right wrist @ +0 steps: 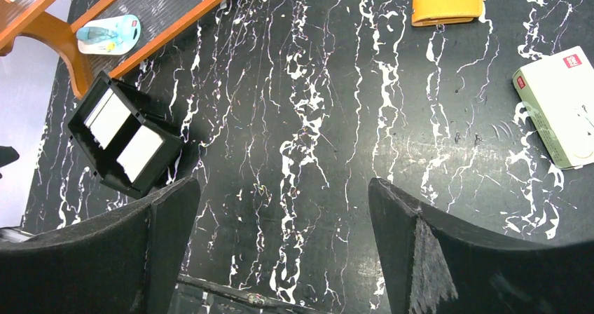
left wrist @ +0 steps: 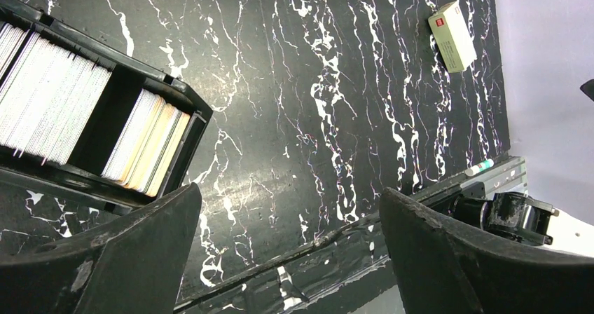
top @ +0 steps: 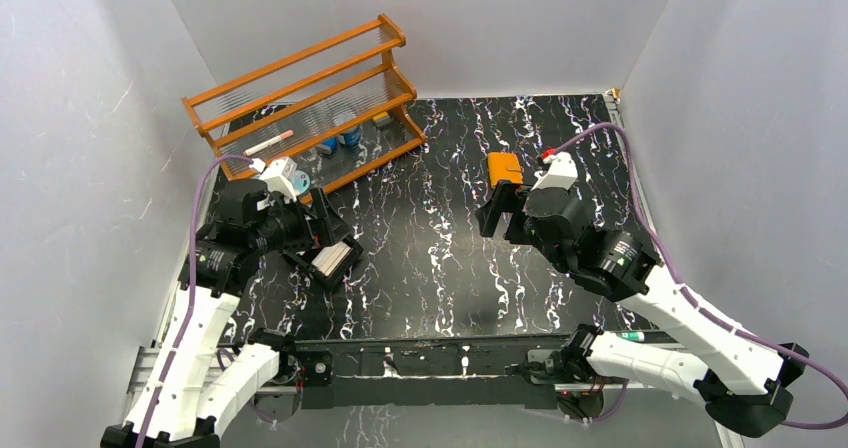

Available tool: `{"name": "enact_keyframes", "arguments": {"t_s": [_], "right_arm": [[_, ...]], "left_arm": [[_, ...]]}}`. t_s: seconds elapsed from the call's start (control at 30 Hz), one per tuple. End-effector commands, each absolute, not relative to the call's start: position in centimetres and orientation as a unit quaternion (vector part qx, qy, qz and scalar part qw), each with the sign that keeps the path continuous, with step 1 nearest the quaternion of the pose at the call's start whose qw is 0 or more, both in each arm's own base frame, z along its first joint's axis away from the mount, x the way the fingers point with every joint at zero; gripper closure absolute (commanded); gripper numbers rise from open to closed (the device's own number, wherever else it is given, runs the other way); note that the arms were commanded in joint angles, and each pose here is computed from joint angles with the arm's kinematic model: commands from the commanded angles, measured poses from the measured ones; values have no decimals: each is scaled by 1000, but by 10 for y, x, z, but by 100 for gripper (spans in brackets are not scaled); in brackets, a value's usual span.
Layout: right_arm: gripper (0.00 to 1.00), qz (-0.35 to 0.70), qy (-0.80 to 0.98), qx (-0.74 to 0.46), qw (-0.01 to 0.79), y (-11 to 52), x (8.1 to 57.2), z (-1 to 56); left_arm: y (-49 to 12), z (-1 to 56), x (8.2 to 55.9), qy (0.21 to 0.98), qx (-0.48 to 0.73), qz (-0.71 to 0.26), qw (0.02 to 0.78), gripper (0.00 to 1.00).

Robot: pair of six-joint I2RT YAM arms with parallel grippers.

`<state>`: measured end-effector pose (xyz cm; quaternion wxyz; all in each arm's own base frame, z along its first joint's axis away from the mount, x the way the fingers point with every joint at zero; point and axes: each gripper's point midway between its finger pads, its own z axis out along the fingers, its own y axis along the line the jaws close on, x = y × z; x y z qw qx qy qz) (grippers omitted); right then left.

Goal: Put the credit cards into the card holder
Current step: Move the card holder to the center of the board.

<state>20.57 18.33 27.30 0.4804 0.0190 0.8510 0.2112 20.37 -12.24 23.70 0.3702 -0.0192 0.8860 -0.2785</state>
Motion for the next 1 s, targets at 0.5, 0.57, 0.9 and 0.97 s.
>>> {"name": "enact_keyframes", "arguments": {"t_s": [0.5, 0.57, 0.9, 0.97], "right_arm": [[2, 254, 827, 26, 501, 190, 206, 292], [2, 260, 824, 24, 503, 191, 205, 293], [2, 269, 812, 7, 518, 186, 200, 302], [2, 271, 808, 5, 523, 183, 199, 306]], "left_arm": [[-71, 210, 219, 927, -135, -124, 326, 1], [-66, 219, 225, 932, -99, -101, 334, 2], [-43, 247, 264, 913, 92, 4, 398, 20], [-39, 238, 266, 904, 133, 23, 406, 26]]}}
